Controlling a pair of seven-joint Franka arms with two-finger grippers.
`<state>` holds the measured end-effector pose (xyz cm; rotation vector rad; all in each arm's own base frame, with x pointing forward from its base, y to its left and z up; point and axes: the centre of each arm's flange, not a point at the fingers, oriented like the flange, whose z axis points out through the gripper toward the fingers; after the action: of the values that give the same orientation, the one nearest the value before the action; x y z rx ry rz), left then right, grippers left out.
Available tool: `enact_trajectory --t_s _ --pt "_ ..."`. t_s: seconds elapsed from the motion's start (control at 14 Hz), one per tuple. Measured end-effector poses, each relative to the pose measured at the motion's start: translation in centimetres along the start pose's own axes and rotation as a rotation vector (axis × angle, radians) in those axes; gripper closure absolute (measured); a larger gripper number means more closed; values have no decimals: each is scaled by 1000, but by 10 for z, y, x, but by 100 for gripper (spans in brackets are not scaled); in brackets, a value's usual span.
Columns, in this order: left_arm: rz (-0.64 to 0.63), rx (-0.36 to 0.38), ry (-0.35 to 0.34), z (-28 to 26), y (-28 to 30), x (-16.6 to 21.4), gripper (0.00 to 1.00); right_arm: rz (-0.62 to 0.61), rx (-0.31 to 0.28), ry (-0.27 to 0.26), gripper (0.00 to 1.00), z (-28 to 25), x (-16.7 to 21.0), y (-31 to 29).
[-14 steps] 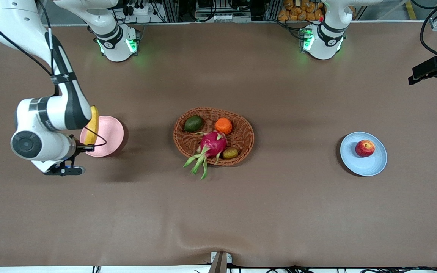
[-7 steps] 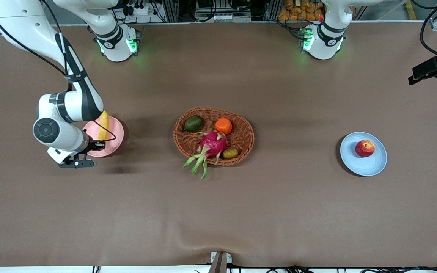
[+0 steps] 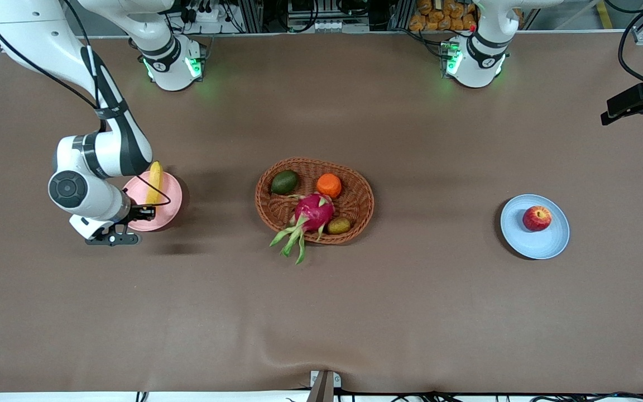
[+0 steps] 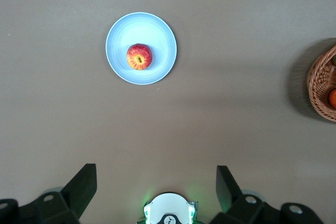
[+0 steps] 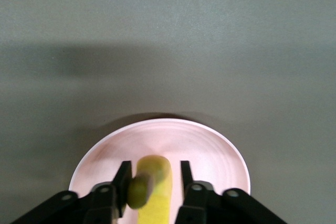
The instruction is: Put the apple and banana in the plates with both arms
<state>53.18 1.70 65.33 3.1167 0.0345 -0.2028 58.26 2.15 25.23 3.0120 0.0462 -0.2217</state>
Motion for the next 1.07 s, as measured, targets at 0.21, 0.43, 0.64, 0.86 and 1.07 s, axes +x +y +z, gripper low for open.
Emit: enact_trajectory --t_s 0.21,0.43,0.64,0.86,1.07 --pt "0 0 0 0 0 0 0 12 -13 -44 19 -50 2 5" --pt "0 0 0 0 0 0 0 29 0 -65 0 -122 -1 5" --pt "0 0 0 0 0 0 0 32 29 -97 0 -190 -10 -2" --pt "0 0 0 0 0 0 0 39 38 -118 0 -237 -17 2" --pt "0 0 0 0 0 0 0 43 42 -109 0 -253 -18 5"
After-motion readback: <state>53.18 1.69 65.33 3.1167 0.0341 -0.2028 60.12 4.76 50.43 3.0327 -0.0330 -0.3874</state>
